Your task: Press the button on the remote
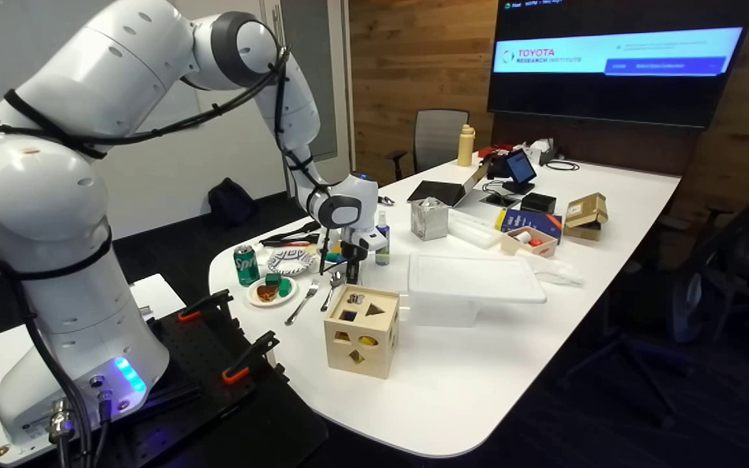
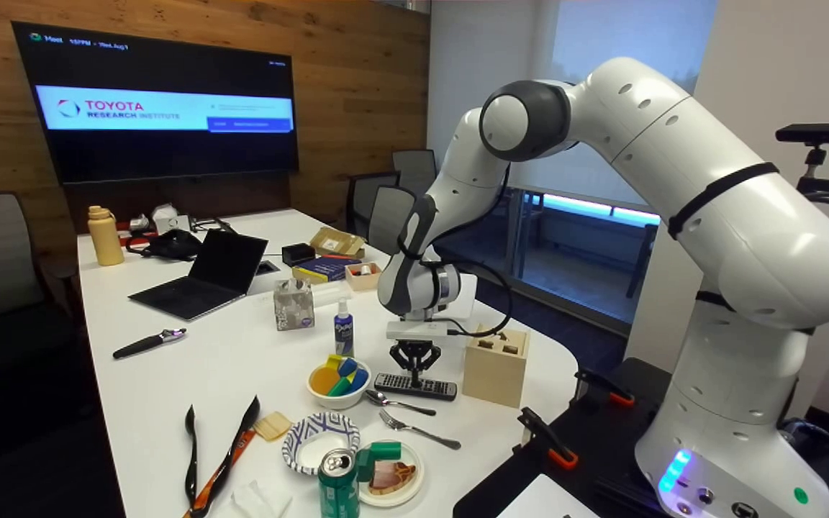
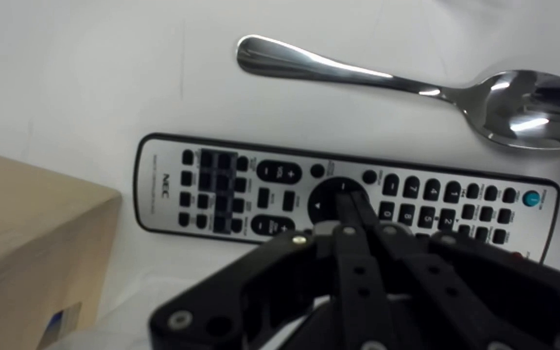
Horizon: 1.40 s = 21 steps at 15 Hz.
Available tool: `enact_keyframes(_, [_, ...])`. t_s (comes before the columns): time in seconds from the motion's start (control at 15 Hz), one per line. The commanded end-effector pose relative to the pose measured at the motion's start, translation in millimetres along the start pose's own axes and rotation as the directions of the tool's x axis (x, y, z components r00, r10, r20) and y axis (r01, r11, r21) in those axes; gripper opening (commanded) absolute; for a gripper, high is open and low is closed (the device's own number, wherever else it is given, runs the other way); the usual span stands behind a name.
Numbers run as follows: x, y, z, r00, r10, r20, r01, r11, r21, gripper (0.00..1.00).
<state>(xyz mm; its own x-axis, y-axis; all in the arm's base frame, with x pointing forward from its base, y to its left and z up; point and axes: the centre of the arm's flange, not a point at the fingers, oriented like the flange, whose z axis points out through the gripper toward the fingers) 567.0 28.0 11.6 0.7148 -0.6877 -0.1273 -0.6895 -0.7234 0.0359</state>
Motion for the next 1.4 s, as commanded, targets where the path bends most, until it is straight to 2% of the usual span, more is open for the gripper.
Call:
enact_keyframes(0.0, [-30.4,-2.6,-34.2,1.0,0.017,-0.02,-0.018,0.999,-0.032,0.0])
enact_keyframes(0.33, [-61.3,-5.7,-96.7,0.994,0.017,-0.11,-0.025,0.997,-0.071,0.0])
enact_keyframes(0.4, [-65.6,-6.0,-111.1,0.992,0.005,-0.127,-0.014,0.997,-0.07,0.26])
enact_keyframes(0.53, [-72.6,-6.4,-139.5,0.989,-0.043,-0.143,0.034,0.997,-0.065,0.34])
enact_keyframes(0.8, [-74.3,-5.7,-190.5,0.979,-0.145,-0.145,0.139,0.989,-0.053,0.64])
enact_keyframes(1.07, [-68.5,-7.5,-228.2,0.973,-0.18,-0.147,0.173,0.983,-0.057,0.95])
enact_keyframes(1.13, [-67.5,-7.9,-234.0,0.97,-0.194,-0.145,0.188,0.981,-0.055,0.99])
enact_keyframes(1.33, [-63.7,-7.4,-243.4,0.972,-0.196,-0.133,0.189,0.98,-0.057,1.0])
